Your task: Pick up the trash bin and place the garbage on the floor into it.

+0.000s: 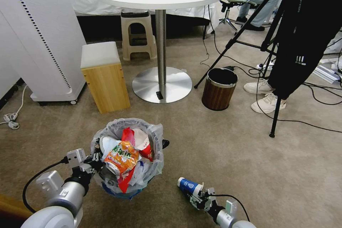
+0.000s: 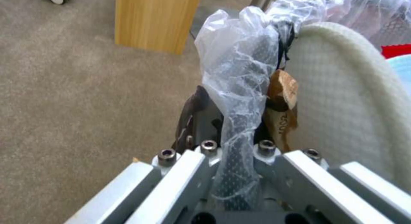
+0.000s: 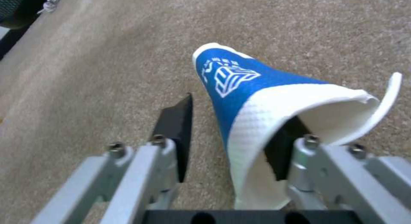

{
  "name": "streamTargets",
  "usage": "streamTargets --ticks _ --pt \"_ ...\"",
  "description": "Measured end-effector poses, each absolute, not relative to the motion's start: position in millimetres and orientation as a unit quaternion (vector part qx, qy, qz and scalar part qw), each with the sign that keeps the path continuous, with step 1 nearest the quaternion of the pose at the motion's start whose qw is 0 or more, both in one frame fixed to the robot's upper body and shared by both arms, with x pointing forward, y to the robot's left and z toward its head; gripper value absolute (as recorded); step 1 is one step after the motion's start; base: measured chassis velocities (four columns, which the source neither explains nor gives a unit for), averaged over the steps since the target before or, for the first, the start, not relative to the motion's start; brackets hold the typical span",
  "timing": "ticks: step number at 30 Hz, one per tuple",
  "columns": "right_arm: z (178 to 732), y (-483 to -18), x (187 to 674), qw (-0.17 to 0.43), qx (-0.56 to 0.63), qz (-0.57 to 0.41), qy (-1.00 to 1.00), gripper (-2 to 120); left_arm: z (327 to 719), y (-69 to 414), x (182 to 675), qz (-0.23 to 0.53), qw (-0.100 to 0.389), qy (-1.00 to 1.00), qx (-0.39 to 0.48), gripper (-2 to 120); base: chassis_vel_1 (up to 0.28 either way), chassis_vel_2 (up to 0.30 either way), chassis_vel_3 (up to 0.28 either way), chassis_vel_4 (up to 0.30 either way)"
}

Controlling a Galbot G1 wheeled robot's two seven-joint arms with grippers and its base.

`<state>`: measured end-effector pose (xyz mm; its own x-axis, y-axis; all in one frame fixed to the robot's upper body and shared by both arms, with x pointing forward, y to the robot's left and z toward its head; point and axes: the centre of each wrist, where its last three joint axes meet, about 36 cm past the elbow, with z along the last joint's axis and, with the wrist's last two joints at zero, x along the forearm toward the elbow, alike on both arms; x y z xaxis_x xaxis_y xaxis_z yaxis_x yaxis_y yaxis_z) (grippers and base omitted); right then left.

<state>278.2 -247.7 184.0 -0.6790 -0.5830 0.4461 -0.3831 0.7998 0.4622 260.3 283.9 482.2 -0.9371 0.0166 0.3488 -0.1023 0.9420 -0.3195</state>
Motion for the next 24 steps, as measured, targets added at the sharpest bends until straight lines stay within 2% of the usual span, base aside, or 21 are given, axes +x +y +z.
streamTargets --ticks 2,3,9,24 --pt "184 -248 278 0.295 0.269 -0.166 -0.902 22 482 284 261 0.169 0.177 -0.969 0.022 1 0.000 0.000 0.000 0.000" --pt "184 -248 278 0.295 0.269 -0.166 -0.902 22 482 284 261 0.169 0.177 -0.969 0.022 1 0.000 0.000 0.000 0.000" --pt "187 -251 279 0.287 0.268 -0.163 -0.905 0 481 284 261 0.169 0.176 -0.969 0.022 1 0.000 0.000 0.000 0.000" --pt "203 -269 282 0.251 0.261 -0.155 -0.919 0 475 280 262 0.170 0.184 -0.968 0.020 1 0.000 0.000 0.000 0.000"
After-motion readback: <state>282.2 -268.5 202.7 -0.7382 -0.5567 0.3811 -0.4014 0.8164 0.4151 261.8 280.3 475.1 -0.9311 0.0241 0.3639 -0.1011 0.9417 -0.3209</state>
